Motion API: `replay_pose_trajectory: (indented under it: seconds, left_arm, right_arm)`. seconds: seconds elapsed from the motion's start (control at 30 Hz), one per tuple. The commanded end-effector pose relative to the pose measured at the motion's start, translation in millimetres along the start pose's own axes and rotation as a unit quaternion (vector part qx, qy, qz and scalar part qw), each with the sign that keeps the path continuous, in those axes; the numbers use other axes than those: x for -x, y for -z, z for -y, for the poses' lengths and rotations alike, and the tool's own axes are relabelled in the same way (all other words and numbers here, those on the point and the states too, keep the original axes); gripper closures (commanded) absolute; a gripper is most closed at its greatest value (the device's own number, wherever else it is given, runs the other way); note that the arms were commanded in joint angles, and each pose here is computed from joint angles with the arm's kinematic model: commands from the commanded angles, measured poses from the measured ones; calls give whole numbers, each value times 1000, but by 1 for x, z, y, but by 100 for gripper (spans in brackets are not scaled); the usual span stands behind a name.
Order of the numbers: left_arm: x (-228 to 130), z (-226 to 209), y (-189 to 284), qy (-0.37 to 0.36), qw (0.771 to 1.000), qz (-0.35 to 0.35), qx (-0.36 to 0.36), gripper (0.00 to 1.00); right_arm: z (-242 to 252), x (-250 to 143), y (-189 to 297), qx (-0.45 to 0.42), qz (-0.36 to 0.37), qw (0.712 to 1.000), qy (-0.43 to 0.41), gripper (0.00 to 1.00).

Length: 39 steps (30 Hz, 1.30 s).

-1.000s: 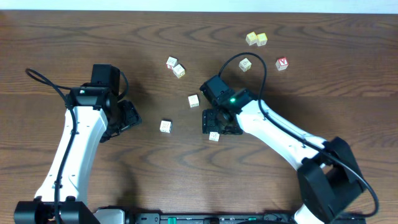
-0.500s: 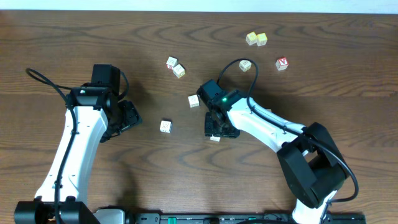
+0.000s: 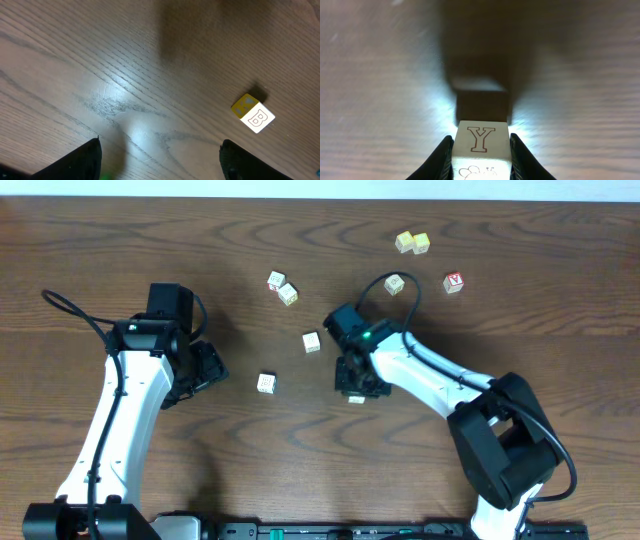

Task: Lift 4 blocks
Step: 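Carry the Y block to table center and release it, then move the right gripper to the A block and grasp it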

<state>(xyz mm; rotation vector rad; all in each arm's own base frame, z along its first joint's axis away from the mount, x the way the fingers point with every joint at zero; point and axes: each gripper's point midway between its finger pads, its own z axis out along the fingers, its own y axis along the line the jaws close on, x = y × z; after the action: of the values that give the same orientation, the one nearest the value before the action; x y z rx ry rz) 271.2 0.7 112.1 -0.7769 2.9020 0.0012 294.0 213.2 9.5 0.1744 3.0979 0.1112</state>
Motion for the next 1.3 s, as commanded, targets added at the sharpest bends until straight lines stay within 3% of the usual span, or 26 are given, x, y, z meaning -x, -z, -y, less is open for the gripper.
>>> replay_pose_trajectory:
  seconds: [0.0, 0.2, 0.5, 0.6, 0.73, 1.03, 1.27]
  left_arm:
    - [6, 0, 5, 11, 1000, 11, 3, 24]
    - [6, 0, 5, 11, 1000, 11, 3, 24]
    - [6, 0, 5, 11, 1000, 11, 3, 24]
    - [6, 0, 5, 11, 1000, 11, 3, 24]
    - [6, 0, 5, 11, 1000, 11, 3, 24]
    - [6, 0, 5, 11, 1000, 11, 3, 24]
    - [6, 0, 5, 11, 1000, 11, 3, 24]
  right_arm:
    - [17, 22, -1, -8, 14, 1000, 18, 80]
    - [32, 40, 1, -4, 25, 999, 47, 83]
    - [34, 41, 1, -4, 22, 999, 44, 79]
    - [32, 39, 1, -3, 22, 999, 47, 71]
    - [32, 38, 5, -5, 17, 999, 47, 47]
    - [30, 67, 67, -5, 25, 999, 42, 35]
    - [79, 84, 104, -27, 5, 998, 61, 28]
